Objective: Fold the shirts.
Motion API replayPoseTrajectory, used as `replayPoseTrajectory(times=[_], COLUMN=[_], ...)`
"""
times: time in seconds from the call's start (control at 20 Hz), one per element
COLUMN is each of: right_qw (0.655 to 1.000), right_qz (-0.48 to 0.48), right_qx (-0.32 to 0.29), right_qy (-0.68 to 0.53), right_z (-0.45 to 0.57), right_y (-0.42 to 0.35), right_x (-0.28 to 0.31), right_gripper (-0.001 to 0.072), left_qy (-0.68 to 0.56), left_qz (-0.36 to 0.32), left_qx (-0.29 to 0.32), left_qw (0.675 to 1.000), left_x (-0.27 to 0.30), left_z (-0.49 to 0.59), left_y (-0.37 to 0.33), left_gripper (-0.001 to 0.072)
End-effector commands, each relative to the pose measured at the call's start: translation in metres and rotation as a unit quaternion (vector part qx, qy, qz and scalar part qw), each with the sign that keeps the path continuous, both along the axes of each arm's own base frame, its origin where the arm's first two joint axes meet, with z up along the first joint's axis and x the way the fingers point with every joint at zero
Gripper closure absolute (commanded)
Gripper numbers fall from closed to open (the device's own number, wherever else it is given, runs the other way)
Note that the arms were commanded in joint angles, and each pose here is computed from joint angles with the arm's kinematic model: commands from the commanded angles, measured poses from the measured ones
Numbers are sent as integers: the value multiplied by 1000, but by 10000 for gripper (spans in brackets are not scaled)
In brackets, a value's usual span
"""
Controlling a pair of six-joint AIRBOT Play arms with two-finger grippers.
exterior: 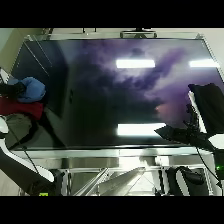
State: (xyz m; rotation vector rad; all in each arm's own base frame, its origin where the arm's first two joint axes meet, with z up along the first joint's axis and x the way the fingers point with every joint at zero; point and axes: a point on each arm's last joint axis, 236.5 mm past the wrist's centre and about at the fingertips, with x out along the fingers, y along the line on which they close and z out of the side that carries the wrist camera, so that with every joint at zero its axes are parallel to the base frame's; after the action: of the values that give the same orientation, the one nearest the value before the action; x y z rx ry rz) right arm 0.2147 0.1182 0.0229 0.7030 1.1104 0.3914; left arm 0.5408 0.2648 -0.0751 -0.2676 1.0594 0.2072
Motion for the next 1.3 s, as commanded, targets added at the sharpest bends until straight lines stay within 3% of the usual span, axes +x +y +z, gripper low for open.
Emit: replayPoseTrajectory(times=[0.0, 0.05, 0.1, 0.25, 0.4, 0.55, 0.7, 0.9, 1.15, 1.2, 1.25], right_qw=[1000, 1000, 1000, 1000, 1000, 1000, 1000, 999, 999, 999, 999], right_qz=[0, 0, 0, 0, 0, -1, -3, -11, -8, -9, -9], right_qx=[0, 0, 0, 0, 0, 17, 27, 17, 10, 10, 11], right_qy=[0, 0, 0, 0, 0, -4, -6, -31, -43, -42, -42], right_z=[0, 0, 0, 0, 0, 6, 9, 11, 12, 12, 12], right_y=[0, 0, 0, 0, 0, 5, 8, 3, 1, 1, 1], right_x=[0, 0, 0, 0, 0, 1, 3, 13, 16, 16, 15], right_gripper=[700, 700, 700, 700, 700, 701, 700, 701, 697, 655, 399], left_qy=[-2, 1, 10, 41, -27, -144, -169, -119, -25, -8, 14], left_qz=[-20, -24, -29, -45, -69, -165, -274, -369, -398, -395, -393], left_qx=[38, 37, 28, -10, -101, -203, -246, -269, -305, -309, -313], left_qw=[999, 999, 999, 998, 992, 954, 914, 882, 865, 865, 864], left_x=[25, 26, 23, 10, 26, 30, -11, -72, -110, -114, -120], left_z=[-3, -3, -6, -3, 63, 192, 274, 278, 192, 174, 157], left_y=[-11, -16, -23, -49, -108, -212, -314, -426, -519, -527, -532], left_gripper=[333, 535, 686, 686, 686, 685, 686, 685, 686, 631, 302])
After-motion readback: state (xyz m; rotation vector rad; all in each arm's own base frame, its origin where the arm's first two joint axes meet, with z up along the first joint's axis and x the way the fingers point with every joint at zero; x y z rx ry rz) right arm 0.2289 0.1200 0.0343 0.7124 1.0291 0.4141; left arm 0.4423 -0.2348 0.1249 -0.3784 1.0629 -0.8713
